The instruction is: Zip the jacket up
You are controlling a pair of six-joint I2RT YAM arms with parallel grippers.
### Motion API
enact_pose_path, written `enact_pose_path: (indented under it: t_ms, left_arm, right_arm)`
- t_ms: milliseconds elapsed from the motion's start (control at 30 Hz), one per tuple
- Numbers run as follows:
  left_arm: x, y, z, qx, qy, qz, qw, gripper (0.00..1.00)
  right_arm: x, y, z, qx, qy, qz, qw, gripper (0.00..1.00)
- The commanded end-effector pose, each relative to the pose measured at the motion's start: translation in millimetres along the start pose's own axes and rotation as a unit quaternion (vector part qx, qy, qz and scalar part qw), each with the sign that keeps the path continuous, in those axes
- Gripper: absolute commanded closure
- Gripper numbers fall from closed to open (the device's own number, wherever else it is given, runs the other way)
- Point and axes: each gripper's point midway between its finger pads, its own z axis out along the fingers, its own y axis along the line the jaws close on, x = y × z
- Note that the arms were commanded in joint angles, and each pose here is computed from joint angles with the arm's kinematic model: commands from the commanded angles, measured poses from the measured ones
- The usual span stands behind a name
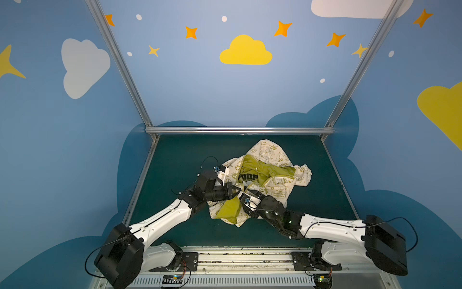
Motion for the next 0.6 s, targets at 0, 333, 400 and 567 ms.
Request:
enact_pose_path:
  t_ms: [0,333,400,567]
  left_arm:
    - [-6,-11,-1,0.013,-0.006,0.009,1.000,0.97]
    - [-5,-9,1,0.011,-0.004,0.008,1.000,0.97]
    - [-5,-10,1,0.012,-0.004,0.008,1.000,0.97]
    - [-5,-10,1,0.013,-0.004,0.007,1.000,0.97]
  right_arm:
    - [-14,-6,1,0.006,-0.022,0.010,1.000,0.47]
    - [-13,-8,-7,0.006,-0.021,0.017,1.000,0.56]
    - [-13,-8,-8,0.006,-0.022,0.017,1.000,0.58]
    - [-12,-9,-10,0.005,-0.021,0.016,1.000,0.62]
